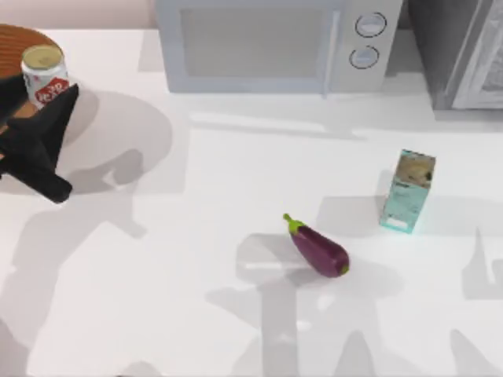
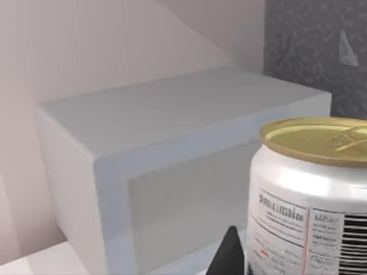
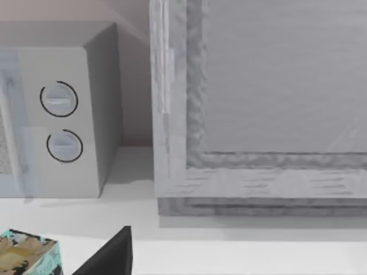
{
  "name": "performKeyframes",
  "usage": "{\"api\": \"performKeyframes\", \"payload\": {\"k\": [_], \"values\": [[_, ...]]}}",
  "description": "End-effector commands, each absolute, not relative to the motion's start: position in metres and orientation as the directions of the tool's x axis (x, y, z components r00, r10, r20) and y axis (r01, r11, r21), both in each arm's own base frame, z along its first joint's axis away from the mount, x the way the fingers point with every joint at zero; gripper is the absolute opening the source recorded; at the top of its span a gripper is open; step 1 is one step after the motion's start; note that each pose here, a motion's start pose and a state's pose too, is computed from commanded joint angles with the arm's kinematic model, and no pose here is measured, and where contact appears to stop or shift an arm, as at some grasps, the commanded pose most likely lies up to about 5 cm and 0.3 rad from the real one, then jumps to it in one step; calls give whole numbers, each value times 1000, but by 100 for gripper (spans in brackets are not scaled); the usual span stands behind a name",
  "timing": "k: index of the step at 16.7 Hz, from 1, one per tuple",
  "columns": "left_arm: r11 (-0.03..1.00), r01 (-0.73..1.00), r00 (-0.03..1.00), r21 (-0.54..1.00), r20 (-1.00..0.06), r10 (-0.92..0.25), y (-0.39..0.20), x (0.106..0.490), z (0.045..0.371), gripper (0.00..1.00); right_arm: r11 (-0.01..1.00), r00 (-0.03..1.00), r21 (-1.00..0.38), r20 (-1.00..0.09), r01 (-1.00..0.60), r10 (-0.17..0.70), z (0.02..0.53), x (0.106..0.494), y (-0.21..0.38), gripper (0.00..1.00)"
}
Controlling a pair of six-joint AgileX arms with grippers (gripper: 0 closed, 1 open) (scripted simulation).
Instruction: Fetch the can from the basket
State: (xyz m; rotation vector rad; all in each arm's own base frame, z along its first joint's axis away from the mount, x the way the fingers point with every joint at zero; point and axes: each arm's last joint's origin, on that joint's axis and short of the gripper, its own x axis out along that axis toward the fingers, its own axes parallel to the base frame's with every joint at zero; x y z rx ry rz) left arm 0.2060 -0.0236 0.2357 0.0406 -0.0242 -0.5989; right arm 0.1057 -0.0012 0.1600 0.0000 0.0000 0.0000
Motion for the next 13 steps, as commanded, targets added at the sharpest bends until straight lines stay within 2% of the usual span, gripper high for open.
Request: {"api": "performKeyframes", "payload": {"k": [2, 5, 9, 13], "values": [[741, 670, 742, 40, -2, -671, -30, 239, 230, 0, 1000, 1000, 0, 0, 0, 0, 160, 106, -1, 100], [588, 808, 589, 25, -19, -808, -41, 288, 204, 0, 1000, 1000, 0, 0, 0, 0, 160, 106, -1, 100], [361, 932, 361, 1, -25, -932, -55, 338, 145, 0, 1000, 1000, 0, 0, 0, 0, 160, 106, -1, 100], [154, 988, 154, -10, -15, -988, -65, 363, 78, 0, 1000, 1000, 0, 0, 0, 0, 160, 106, -1, 100]]}}
